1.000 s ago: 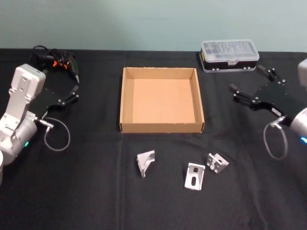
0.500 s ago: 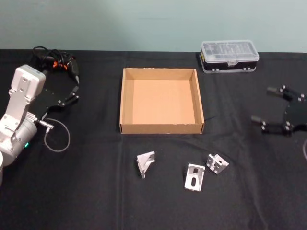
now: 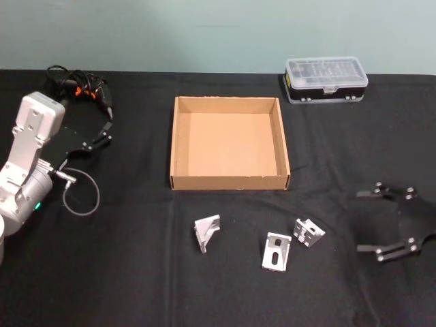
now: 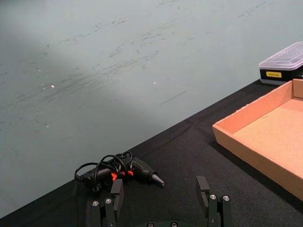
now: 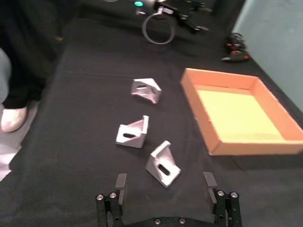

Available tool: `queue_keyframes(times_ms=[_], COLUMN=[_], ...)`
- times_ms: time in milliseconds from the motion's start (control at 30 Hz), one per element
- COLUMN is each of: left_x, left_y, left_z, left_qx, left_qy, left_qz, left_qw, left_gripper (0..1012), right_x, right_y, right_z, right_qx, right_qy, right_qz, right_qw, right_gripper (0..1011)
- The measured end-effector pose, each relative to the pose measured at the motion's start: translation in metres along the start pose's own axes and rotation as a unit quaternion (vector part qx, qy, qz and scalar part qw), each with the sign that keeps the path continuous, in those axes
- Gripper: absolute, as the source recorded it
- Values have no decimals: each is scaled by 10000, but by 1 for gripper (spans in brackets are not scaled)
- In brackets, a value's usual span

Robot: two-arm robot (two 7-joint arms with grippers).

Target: Use one hand to pick up the angle iron from the table and place it into the box.

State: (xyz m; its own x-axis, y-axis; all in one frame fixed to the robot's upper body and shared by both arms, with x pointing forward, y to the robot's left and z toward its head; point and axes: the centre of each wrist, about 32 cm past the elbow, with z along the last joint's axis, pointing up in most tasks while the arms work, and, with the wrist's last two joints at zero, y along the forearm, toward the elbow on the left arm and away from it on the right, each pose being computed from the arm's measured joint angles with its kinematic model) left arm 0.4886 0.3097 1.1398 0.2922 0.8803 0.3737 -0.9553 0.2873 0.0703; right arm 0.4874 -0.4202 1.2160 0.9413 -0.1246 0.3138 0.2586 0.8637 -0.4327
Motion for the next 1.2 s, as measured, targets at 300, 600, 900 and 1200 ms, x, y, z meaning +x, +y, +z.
queue_keyframes(times_ms=[300,600,900,1200], left_x=[0,0,0,0], left_y=[0,0,0,0], left_z=[0,0,0,0], left_qx=[0,0,0,0], left_qy=[0,0,0,0], left_qz=[0,0,0,0], left_qw=[10000,10000,10000,10000], left_gripper=[1000,1000,1000,1000], right_x=[12,-49,-160,-261], right_y=[314,552,685,758], right_z=[52,73,117,169], right_qx=[88,-47,-439,-667], right_qy=[-266,-58,487,999], right_qz=[104,-62,-266,-319], right_qw=[9996,10000,9975,9922], right_gripper=[1003,1003,1002,1003])
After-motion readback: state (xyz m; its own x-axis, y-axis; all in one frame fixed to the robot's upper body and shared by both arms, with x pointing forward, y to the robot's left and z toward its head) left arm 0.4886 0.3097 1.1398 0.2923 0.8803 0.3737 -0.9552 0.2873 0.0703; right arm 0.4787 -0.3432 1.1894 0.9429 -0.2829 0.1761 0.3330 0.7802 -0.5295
